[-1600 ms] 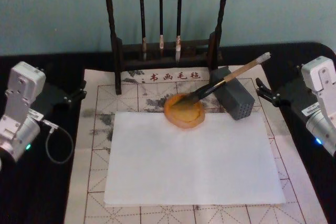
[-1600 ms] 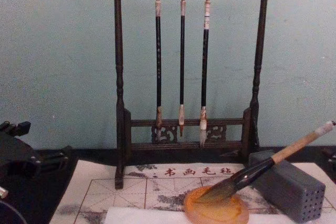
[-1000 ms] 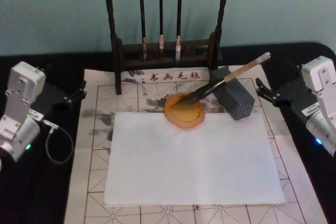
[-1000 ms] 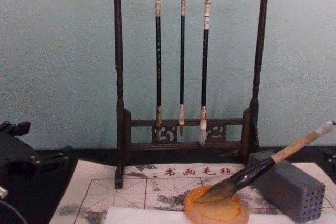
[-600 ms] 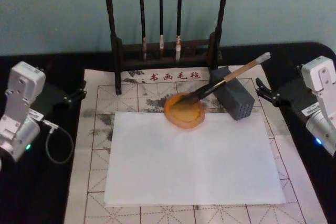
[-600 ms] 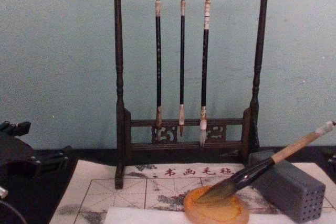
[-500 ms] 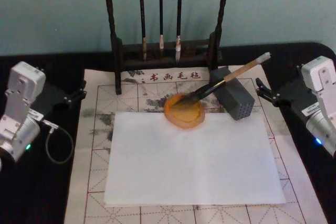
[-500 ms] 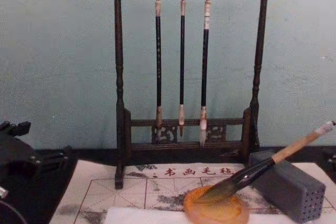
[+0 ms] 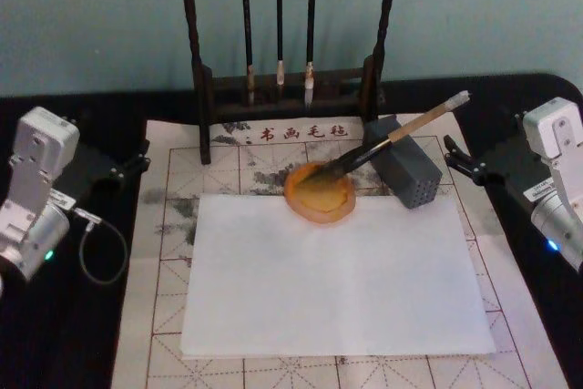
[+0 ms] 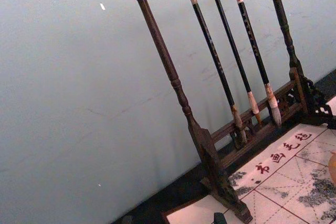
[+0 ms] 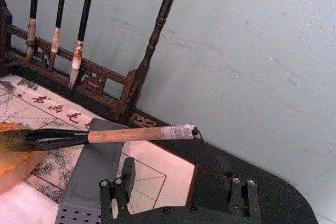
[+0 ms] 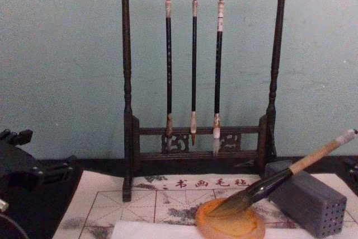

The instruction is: Pick up the brush from the inkstone, write on the paper, then place the brush back to its original position.

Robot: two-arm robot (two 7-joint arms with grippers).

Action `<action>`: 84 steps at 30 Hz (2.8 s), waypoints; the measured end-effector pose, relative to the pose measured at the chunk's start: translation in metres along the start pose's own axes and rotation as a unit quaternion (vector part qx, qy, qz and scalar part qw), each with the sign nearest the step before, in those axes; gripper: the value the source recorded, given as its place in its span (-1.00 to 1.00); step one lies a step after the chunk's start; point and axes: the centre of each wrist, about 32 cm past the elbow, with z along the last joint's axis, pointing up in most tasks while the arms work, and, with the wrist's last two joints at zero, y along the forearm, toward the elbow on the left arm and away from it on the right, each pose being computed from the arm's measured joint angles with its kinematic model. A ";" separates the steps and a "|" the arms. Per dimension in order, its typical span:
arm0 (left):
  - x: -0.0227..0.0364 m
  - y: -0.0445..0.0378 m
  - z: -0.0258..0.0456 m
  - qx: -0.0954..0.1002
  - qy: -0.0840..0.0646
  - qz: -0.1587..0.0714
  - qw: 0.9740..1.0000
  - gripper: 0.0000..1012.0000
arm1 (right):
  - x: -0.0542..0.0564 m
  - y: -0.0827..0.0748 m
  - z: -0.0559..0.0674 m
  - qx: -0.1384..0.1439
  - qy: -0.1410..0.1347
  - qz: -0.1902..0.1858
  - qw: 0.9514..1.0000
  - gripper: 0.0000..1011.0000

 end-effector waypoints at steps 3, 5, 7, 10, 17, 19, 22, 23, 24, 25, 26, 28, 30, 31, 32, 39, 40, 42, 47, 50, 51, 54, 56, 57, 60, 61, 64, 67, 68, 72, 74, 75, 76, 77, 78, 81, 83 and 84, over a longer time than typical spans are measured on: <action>0.0000 0.0000 0.0000 0.000 0.000 0.000 1.000 0.98 | 0.000 0.000 0.000 0.000 0.000 0.000 1.000 0.98; 0.0000 0.0000 0.0000 0.000 0.000 0.000 1.000 0.98 | 0.000 0.000 0.000 0.000 0.000 0.000 1.000 0.98; 0.0000 0.0000 0.0000 0.000 0.000 0.000 1.000 0.98 | 0.000 0.000 0.000 0.000 0.000 0.000 1.000 0.98; 0.0000 0.0000 0.0000 0.000 0.000 0.000 1.000 0.98 | 0.000 0.000 0.000 0.000 0.000 0.000 1.000 0.98; 0.0000 0.0000 0.0000 0.000 0.000 0.000 1.000 0.98 | 0.000 0.000 0.000 0.000 0.000 0.000 1.000 0.98; 0.0000 0.0000 0.0000 0.000 0.000 0.000 1.000 0.98 | 0.000 0.000 0.000 0.000 0.000 0.000 1.000 0.98; 0.0000 0.0000 0.0000 0.000 0.000 0.000 1.000 0.98 | 0.000 0.000 0.000 0.000 0.000 0.000 1.000 0.98; 0.0000 0.0000 0.0000 0.000 0.000 0.000 1.000 0.98 | 0.000 0.000 0.000 0.000 0.000 0.000 1.000 0.98; 0.0000 0.0000 0.0000 0.000 0.000 0.000 1.000 0.98 | 0.000 0.000 0.000 0.000 0.000 0.000 1.000 0.98; 0.0000 0.0000 0.0000 0.000 0.000 0.000 1.000 0.98 | 0.000 0.000 0.000 0.000 0.000 0.000 1.000 0.98; 0.0000 0.0000 0.0000 0.000 0.000 0.000 1.000 0.98 | 0.000 0.000 0.000 0.000 0.000 0.000 1.000 0.98; 0.0000 0.0000 0.0000 0.000 0.000 0.000 1.000 0.98 | 0.000 0.000 0.000 0.000 0.000 0.000 1.000 0.98; 0.0000 0.0000 0.0000 0.000 0.000 0.000 1.000 0.98 | 0.000 0.000 0.000 0.000 0.000 0.000 1.000 0.98; 0.0000 0.0000 0.0000 0.000 0.000 0.000 1.000 0.98 | 0.000 0.000 0.000 0.000 0.000 0.000 1.000 0.98; 0.0000 0.0000 0.0000 0.000 0.000 0.000 1.000 0.98 | 0.000 0.000 0.000 0.000 0.000 0.000 1.000 0.98; 0.0000 0.0000 0.0000 0.000 0.000 0.000 1.000 0.98 | 0.000 0.000 0.000 0.000 0.000 0.000 1.000 0.98; 0.0000 0.0000 0.0000 0.000 0.000 0.000 1.000 0.98 | 0.000 0.000 0.000 0.001 0.001 0.001 1.000 0.98; 0.0000 0.0000 0.0000 0.000 0.000 0.000 1.000 0.98 | 0.000 -0.002 0.001 0.000 0.009 0.005 1.000 0.98; 0.0000 0.0000 0.0000 0.000 0.000 0.000 1.000 0.98 | 0.000 -0.005 0.003 -0.007 0.042 0.019 0.999 0.98; 0.0000 0.0000 0.0000 0.000 0.000 0.000 1.000 0.98 | 0.001 -0.007 0.004 -0.015 0.074 0.031 0.997 0.98; 0.0000 0.0000 0.0000 0.000 0.000 0.000 1.000 0.98 | 0.001 -0.007 0.005 -0.021 0.091 0.036 0.995 0.98; 0.0000 0.0000 0.0000 0.000 0.000 0.000 1.000 0.98 | 0.000 -0.008 0.005 -0.030 0.122 0.044 0.991 0.98; 0.0000 0.0000 0.0000 0.000 0.000 0.000 1.000 0.98 | 0.000 -0.008 0.005 -0.037 0.154 0.050 0.986 0.98; 0.0000 0.0000 0.0000 0.000 0.000 0.000 1.000 0.98 | 0.000 -0.008 0.005 -0.039 0.165 0.052 0.984 0.98; 0.0000 0.0000 0.0000 0.000 0.000 0.000 1.000 0.98 | -0.001 -0.008 0.006 -0.044 0.206 0.058 0.976 0.98; 0.0000 0.0000 0.0000 0.000 0.000 0.000 1.000 0.98 | -0.001 -0.008 0.006 -0.045 0.217 0.059 0.973 0.98; 0.0000 0.0000 0.0000 0.000 0.000 0.000 1.000 0.98 | -0.002 -0.008 0.007 -0.044 0.254 0.062 0.964 0.98; 0.0000 0.0000 0.0000 0.000 0.000 0.000 1.000 0.98 | -0.002 -0.007 0.008 -0.041 0.294 0.064 0.953 0.98; 0.0000 0.0000 0.0000 0.000 0.000 0.000 1.000 0.98 | -0.002 -0.006 0.009 -0.041 0.304 0.064 0.950 0.98; 0.0000 0.0000 0.0000 0.000 0.000 0.000 1.000 0.98 | -0.002 -0.004 0.009 -0.042 0.355 0.064 0.932 0.98; 0.0000 0.0000 0.0000 0.000 0.000 0.000 1.000 0.98 | -0.002 -0.002 0.010 -0.041 0.379 0.061 0.923 0.98; 0.0000 0.0000 0.0000 0.000 0.000 0.000 1.000 0.98 | -0.003 0.000 0.010 -0.043 0.395 0.059 0.916 0.98; 0.0000 0.0000 0.0000 0.000 0.000 0.000 1.000 0.98 | -0.003 0.000 0.010 -0.043 0.402 0.058 0.913 0.98; 0.0000 0.0000 0.0000 0.000 0.000 0.000 1.000 0.98 | -0.003 0.001 0.011 -0.044 0.408 0.057 0.910 0.98; 0.0000 0.0000 0.0000 0.000 0.000 0.000 1.000 0.98 | -0.004 0.003 0.011 -0.046 0.421 0.054 0.904 0.98; 0.0000 0.0000 0.0000 0.000 0.000 0.000 1.000 0.98 | -0.005 0.007 0.012 -0.048 0.441 0.050 0.895 0.98; 0.0000 0.0000 0.0000 0.000 0.000 0.000 1.000 0.98 | -0.005 0.009 0.012 -0.048 0.453 0.049 0.889 0.98; 0.0000 0.0000 0.0000 0.000 0.000 0.000 1.000 0.98 | -0.006 0.010 0.012 -0.049 0.456 0.048 0.887 0.98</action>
